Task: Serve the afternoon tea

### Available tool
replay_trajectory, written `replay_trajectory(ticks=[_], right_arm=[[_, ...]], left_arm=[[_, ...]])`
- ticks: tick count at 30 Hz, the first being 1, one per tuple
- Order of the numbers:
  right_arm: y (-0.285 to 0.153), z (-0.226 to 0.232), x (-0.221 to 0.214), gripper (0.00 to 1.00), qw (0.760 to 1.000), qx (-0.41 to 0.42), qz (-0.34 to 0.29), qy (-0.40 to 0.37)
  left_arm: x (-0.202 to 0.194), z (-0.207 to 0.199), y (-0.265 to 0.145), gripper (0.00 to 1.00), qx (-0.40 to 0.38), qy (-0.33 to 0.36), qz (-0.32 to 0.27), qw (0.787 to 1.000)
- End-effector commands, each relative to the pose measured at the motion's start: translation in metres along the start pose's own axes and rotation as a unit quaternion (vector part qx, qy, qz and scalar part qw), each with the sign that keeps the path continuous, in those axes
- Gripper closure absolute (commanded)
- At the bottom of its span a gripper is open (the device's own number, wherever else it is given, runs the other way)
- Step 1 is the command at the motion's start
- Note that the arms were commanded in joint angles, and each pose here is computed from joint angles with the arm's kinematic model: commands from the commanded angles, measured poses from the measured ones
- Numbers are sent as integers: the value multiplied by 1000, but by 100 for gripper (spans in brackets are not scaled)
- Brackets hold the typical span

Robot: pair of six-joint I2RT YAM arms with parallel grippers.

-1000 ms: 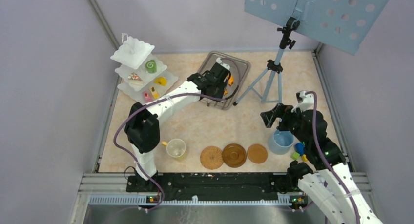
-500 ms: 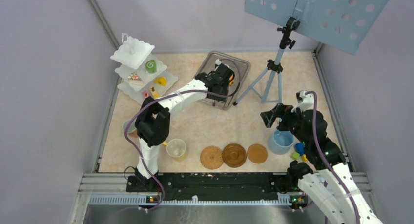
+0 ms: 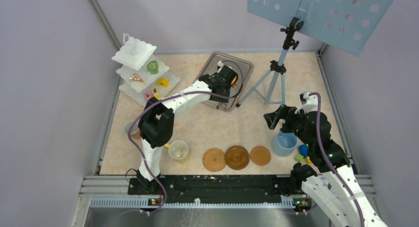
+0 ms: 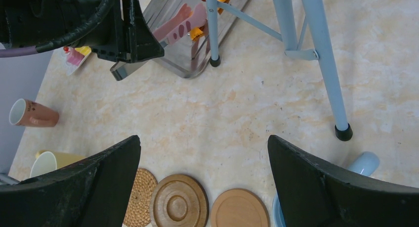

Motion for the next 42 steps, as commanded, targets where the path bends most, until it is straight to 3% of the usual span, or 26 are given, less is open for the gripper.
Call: replay_trajectory(ticks=[1,6,14,27,33,42], right_arm=[[0,4,5,2,1000,12,-22,0],[0,4,5,2,1000,12,-21,0],[0,4,5,2,1000,11,-21,0],[1,4,5,2,1000,12,-22,-1],[0,4,6,2,1000,14,-21,-1],[-1,5,6,2,1000,13,-20,-2]], left_arm=[[12,-3,-2,61,-5,-2,-30,1000],[22,1,-20,68,-6,4,-54,999],[49,29,-82,74,10,4,-124,992],[96,161,-221,75,109,-74,-264,955],[98,201,-236,72,156,-112,-275,942],[95,232,-222,71,206,-147,-255,933]])
Point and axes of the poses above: each gripper's point midway between its finger pads, its own y axis out along the fingers, its own z axis along the line the jaws close on, x = y × z, the point moved 10 cm from there along -y, back along the fingers, and after that the axes turned 1 degree about y, right-handed, at the moved point
